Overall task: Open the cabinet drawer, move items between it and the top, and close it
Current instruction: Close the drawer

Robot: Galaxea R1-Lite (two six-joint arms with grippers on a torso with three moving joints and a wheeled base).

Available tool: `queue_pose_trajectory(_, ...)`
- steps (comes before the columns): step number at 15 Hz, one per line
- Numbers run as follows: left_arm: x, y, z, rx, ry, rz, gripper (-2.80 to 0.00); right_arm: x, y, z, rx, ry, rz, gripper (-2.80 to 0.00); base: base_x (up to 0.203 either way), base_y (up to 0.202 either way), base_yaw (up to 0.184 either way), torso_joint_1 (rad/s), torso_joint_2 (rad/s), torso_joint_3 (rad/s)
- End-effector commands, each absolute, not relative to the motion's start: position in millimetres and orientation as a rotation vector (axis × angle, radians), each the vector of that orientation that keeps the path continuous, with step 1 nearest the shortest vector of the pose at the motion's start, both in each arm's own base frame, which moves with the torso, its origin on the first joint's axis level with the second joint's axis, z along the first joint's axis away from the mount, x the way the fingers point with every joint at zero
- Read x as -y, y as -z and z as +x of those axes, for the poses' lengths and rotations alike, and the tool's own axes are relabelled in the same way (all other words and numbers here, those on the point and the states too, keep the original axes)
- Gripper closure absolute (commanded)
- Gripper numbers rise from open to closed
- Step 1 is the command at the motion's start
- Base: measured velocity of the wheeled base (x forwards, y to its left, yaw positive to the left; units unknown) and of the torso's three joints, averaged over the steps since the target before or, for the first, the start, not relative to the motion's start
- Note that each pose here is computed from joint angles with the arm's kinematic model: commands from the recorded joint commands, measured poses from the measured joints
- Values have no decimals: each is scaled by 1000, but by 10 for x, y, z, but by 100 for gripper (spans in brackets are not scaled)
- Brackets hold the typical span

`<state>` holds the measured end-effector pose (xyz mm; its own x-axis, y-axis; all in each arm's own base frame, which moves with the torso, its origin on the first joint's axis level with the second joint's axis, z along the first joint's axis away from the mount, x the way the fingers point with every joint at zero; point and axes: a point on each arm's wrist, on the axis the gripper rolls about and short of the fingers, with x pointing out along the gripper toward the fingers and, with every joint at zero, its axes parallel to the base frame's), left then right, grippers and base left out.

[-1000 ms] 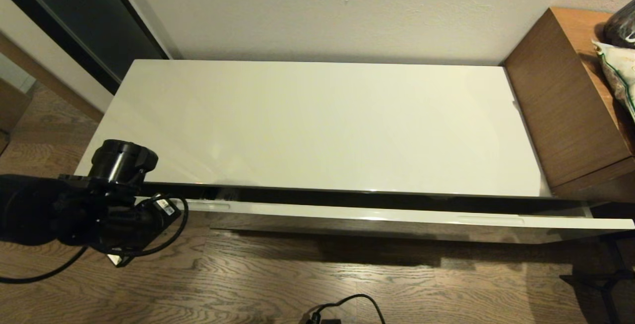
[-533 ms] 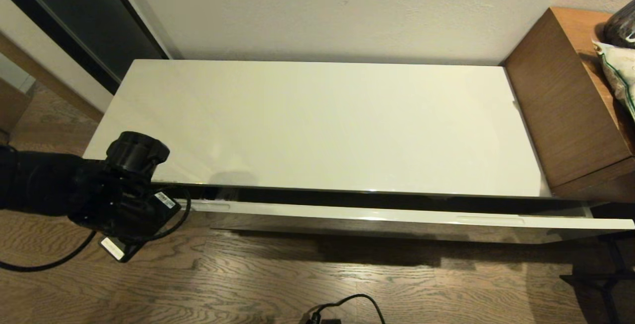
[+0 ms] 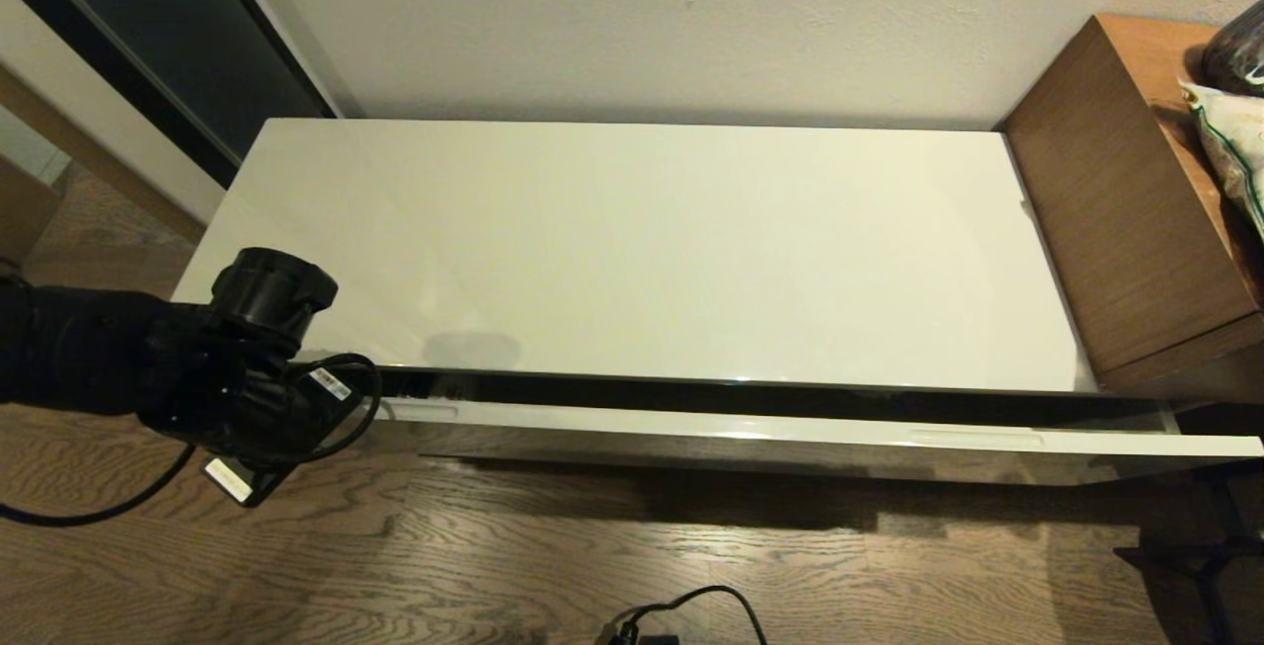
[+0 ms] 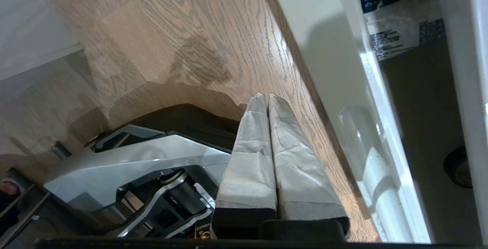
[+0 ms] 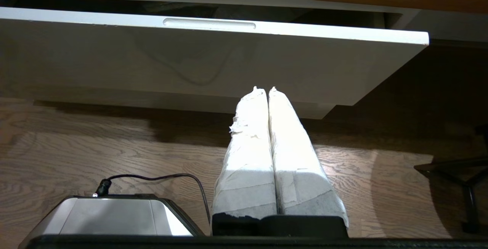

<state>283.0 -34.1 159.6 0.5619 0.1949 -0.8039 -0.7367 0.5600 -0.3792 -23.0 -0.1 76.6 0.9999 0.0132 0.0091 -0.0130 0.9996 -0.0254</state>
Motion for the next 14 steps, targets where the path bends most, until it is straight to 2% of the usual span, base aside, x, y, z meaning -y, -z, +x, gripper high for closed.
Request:
queue_pose_trajectory(1,346,-1578,2837,-791,-627,-790,0,1,-767,-229,9,-14,-26,0,0,0,0,0,0,0)
queue_pose_trajectory(8,346,-1701,2890,-747,-630,-781,0,1,-767,-229,9,-14,-26,0,0,0,0,0,0,0)
queue_pose_trajectory(14,365,-1600,3011,-756,-648,-770,0,1,-765,-229,8,-14,-26,0,0,0,0,0,0,0)
